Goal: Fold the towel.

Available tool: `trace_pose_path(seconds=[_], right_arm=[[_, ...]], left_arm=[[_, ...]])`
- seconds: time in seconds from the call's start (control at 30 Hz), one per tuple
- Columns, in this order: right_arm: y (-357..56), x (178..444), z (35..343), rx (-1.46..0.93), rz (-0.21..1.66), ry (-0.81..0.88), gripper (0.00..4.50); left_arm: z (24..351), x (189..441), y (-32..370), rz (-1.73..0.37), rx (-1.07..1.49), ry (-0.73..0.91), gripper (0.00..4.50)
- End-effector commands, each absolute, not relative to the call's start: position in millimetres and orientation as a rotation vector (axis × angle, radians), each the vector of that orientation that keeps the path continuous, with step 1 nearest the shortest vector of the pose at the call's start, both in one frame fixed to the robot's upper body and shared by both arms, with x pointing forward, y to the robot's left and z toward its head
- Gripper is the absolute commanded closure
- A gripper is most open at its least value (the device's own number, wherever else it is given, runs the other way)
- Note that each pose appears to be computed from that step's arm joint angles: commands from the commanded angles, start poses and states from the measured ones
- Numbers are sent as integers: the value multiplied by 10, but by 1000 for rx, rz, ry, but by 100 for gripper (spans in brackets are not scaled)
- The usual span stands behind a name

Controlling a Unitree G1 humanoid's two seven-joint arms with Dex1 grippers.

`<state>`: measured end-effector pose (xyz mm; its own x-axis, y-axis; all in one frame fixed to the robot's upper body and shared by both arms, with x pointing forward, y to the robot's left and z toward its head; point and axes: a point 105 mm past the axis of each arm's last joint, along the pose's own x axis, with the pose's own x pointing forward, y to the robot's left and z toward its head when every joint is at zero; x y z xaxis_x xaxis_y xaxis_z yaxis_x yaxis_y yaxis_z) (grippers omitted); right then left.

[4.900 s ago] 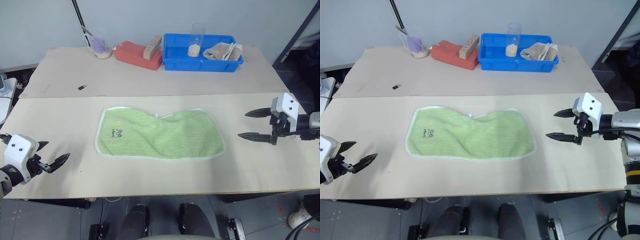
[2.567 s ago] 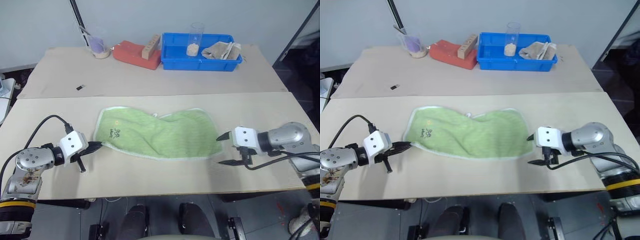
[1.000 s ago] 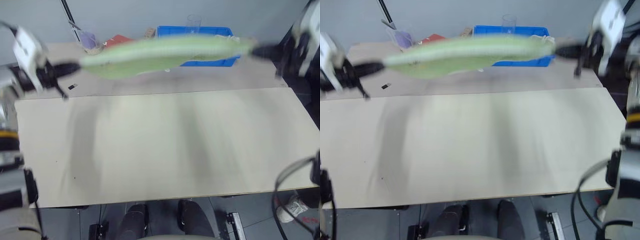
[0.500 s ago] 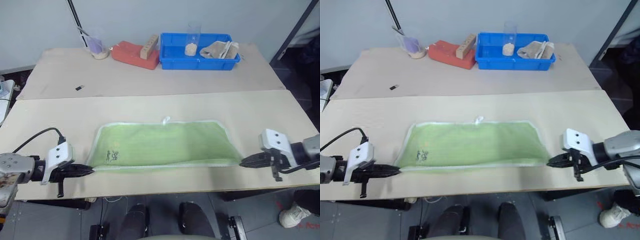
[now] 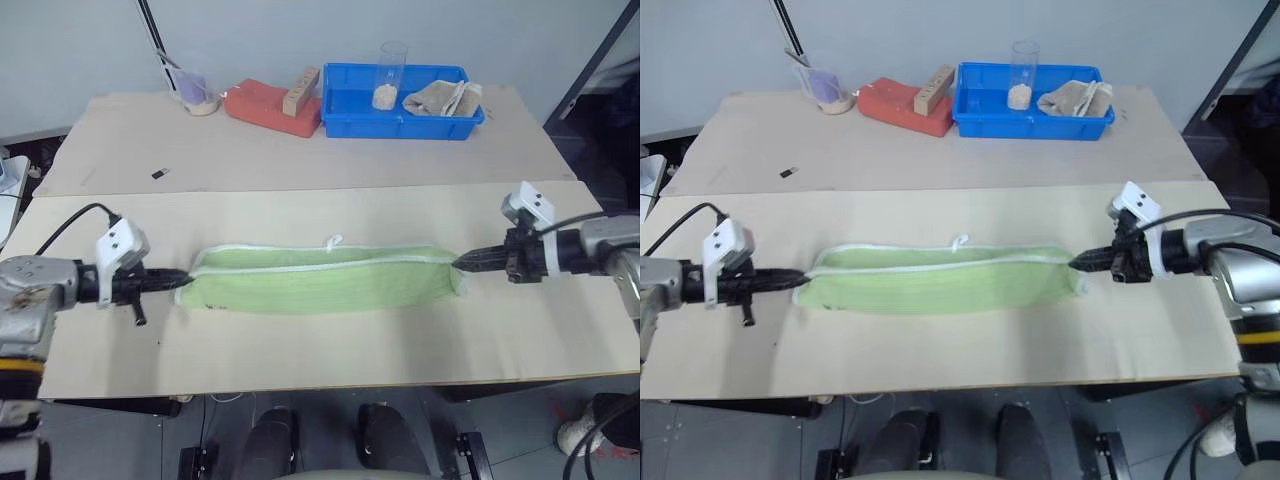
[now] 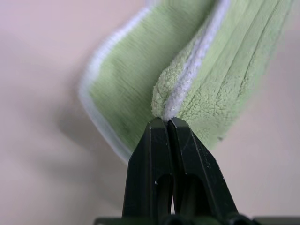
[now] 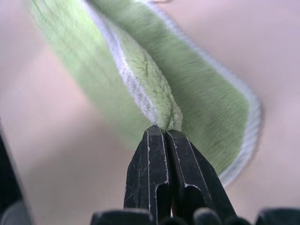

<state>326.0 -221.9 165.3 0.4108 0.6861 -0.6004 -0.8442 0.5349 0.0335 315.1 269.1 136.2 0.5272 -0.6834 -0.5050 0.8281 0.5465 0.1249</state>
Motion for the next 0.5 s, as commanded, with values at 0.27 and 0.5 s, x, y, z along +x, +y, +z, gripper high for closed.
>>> trace_pose_path(seconds=[0.27, 0.5], right_arm=[[-2320, 3613, 1705, -301, 834, 573, 446], [-2426, 3729, 1794, -289, 745, 520, 289]], left_arm=[[1474, 3529, 2733, -824, 430, 347, 450], [1501, 3656, 2752, -767, 433, 328, 360]])
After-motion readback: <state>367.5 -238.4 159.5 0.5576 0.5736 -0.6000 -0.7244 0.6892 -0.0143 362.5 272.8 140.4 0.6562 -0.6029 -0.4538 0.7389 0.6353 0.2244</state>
